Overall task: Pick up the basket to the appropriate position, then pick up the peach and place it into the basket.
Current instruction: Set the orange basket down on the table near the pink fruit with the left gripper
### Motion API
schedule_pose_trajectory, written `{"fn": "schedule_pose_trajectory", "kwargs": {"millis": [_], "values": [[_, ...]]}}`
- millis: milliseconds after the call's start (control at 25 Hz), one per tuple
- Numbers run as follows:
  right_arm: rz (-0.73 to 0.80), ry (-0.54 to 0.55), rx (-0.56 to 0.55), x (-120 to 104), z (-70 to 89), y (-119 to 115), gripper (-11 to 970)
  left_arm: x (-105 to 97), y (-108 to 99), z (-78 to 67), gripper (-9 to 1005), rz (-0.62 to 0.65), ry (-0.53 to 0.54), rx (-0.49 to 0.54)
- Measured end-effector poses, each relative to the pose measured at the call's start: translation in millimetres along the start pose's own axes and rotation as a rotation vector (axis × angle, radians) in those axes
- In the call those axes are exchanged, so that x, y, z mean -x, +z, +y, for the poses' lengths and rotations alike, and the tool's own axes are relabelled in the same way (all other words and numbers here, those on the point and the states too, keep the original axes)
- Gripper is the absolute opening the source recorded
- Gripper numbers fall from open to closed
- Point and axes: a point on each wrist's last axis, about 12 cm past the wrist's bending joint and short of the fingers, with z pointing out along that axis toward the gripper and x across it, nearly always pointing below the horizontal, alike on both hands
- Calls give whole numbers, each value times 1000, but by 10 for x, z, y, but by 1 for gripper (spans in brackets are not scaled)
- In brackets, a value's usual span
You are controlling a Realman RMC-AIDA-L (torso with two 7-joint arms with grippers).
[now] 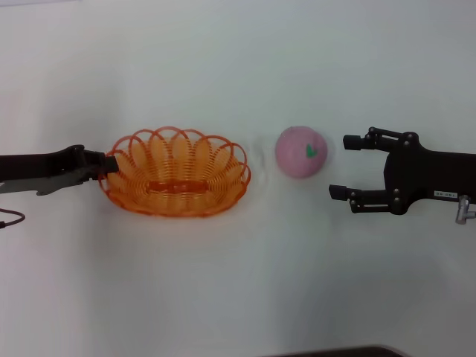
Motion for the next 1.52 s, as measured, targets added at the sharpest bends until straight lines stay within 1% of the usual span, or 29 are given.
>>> {"fn": "schedule_pose_trajectory", "kwargs": {"millis": [400, 520, 640, 720, 960, 1120, 1400, 1520], "values": [[-1, 0, -2, 1, -1, -2, 863, -56, -23, 21, 272, 22, -16, -14], [-2, 0, -2, 3, -3, 0, 862, -63, -42, 36, 357, 19, -5, -15], [-3, 0, -3, 4, -5, -1, 860, -51, -68, 20, 442, 27, 30, -25], [-4, 1, -6, 4, -8, -5, 859, -39, -87, 5, 609, 32, 54, -25], [-6, 1, -9, 7, -13, -7, 856, -10, -165, 51, 711, 7, 65, -17], [-7, -1, -8, 14, -19, -1, 854, 27, -200, 56, 747, -4, 102, -12], [-8, -2, -8, 20, -24, 4, 850, 133, -261, -75, 811, 14, 265, -14], [-8, -1, -8, 21, -25, 4, 849, 165, -272, -151, 810, 46, 339, -37]]}}
